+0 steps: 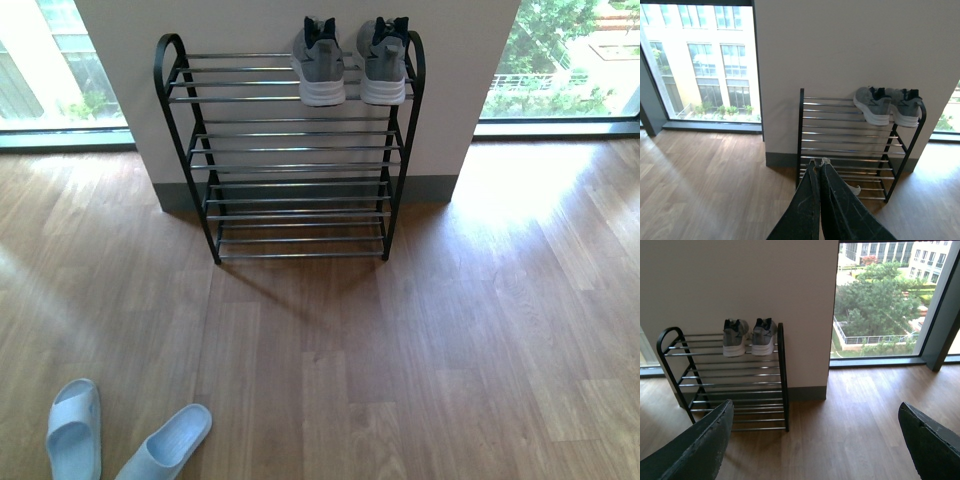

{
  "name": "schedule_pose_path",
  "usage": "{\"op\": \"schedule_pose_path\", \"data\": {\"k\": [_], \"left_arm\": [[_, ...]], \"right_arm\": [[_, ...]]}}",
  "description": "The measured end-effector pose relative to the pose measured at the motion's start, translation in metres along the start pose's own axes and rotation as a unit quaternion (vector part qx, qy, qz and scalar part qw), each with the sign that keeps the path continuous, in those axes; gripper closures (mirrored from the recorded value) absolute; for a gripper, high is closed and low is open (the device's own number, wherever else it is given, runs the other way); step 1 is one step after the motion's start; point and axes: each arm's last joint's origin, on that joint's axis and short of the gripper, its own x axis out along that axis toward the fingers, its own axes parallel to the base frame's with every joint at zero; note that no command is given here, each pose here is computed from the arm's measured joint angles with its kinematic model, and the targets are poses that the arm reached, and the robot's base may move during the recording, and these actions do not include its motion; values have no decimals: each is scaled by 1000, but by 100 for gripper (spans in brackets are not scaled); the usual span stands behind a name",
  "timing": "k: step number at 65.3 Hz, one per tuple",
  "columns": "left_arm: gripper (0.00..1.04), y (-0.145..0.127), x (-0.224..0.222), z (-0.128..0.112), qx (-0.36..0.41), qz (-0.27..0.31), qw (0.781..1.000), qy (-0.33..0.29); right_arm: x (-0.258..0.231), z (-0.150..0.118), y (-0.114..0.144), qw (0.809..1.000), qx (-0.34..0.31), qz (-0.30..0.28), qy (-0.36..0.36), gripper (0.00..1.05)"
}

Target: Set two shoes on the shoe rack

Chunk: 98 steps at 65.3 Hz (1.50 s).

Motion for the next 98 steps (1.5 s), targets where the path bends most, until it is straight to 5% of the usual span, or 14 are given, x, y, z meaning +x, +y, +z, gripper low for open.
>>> {"op": "schedule_pose_path", "data": {"k": [31,40,58,98], "left_arm": [[103,0,0,0,0,-1,1000,0],[80,0,0,0,0,-1,1000,0],[8,0,0,0,1,-1,1000,-1],[9,0,0,0,1,3,1000,0]], "right_arm": [[0,0,0,1000,0,-1,0,9],[0,0,0,1000,0,-1,0,9],[0,0,0,1000,0,-2,-1,9],[0,0,0,1000,0,2,-1,9]]}}
